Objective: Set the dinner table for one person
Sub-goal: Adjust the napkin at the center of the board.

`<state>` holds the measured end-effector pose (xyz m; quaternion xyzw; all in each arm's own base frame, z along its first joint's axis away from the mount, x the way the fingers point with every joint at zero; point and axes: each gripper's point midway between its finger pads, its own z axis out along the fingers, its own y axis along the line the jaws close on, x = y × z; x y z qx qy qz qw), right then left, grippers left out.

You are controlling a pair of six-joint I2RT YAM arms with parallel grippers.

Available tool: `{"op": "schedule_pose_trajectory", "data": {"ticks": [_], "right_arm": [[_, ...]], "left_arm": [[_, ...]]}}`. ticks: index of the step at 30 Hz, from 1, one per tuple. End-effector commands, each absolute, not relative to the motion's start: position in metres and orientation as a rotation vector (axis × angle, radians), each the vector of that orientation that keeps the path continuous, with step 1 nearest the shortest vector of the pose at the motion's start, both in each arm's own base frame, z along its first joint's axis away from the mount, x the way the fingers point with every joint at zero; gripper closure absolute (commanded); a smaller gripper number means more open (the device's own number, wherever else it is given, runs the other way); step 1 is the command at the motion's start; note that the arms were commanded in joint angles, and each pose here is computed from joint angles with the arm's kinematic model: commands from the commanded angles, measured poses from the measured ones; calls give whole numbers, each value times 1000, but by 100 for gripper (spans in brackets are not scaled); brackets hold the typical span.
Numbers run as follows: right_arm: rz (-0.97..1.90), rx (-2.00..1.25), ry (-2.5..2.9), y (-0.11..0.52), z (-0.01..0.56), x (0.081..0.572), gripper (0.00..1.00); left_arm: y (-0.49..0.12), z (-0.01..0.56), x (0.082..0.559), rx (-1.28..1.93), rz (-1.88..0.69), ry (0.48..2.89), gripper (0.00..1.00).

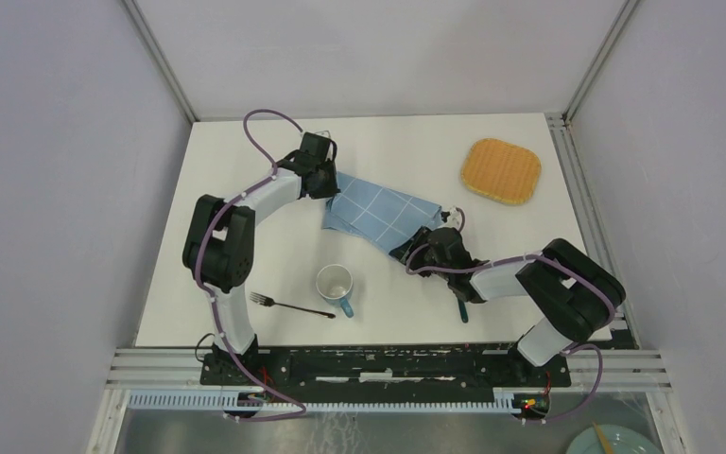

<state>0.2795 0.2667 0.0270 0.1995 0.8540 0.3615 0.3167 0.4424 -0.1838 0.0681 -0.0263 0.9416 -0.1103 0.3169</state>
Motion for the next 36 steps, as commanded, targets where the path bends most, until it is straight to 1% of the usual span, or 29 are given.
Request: {"op": "schedule_pose_trajectory", "data": {"ticks": [1, 20, 29, 36], "right_arm": [[880, 536, 2342, 254, 6, 260, 53], [818, 570, 2393, 263, -10, 275, 53], [825, 554, 2415, 273, -14, 279, 53], [890, 567, 2397, 284, -23, 285, 52]], "left_arm": [[-188, 84, 458, -44, -308, 2423, 98], [-190, 84, 457, -42, -324, 2431, 98], [-192, 86, 456, -40, -334, 2429, 98], [-192, 85, 457, -40, -337, 2432, 98]]}}
